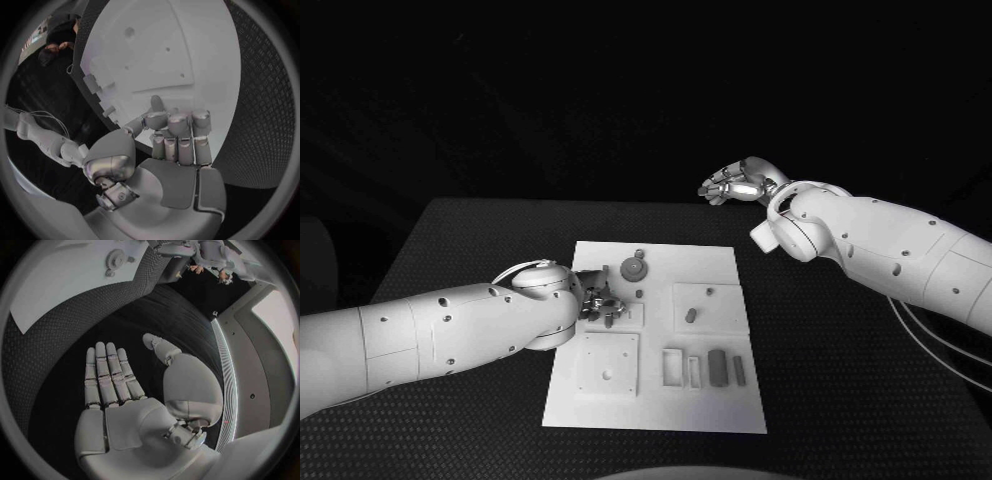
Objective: Assemble the parts on the task board
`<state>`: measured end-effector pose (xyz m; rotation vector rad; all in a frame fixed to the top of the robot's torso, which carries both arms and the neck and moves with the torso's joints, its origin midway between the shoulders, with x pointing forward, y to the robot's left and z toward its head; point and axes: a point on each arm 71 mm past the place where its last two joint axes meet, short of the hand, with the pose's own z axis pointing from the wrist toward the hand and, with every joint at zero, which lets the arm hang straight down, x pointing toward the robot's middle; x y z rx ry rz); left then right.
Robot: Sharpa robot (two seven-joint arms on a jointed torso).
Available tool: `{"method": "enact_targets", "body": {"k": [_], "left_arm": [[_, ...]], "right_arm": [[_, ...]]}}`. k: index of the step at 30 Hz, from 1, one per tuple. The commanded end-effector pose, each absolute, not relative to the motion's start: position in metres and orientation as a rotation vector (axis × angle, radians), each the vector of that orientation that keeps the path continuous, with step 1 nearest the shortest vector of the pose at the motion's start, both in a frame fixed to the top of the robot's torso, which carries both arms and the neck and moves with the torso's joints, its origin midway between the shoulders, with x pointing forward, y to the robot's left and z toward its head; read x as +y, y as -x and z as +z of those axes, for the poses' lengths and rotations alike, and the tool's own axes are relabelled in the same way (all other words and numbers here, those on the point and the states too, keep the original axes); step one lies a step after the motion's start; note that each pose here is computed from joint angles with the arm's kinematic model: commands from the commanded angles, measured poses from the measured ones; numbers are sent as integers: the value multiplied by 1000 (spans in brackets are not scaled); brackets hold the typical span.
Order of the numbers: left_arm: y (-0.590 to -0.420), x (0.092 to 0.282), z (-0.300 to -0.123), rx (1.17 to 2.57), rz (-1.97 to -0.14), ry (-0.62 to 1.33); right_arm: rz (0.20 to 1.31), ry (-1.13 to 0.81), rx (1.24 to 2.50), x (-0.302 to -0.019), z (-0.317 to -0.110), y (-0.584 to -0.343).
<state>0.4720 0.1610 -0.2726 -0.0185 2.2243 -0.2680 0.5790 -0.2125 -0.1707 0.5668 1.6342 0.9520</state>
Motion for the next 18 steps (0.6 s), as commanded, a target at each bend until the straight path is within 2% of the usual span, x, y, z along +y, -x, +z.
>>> {"method": "enact_targets", "body": {"k": [1, 18], "left_arm": [[-469, 161, -278, 2259, -259, 13], [-473, 167, -275, 2242, -245, 36]], "right_arm": [[961, -558, 1642, -212, -171, -579], [959, -560, 1644, -213, -172, -578]]}}
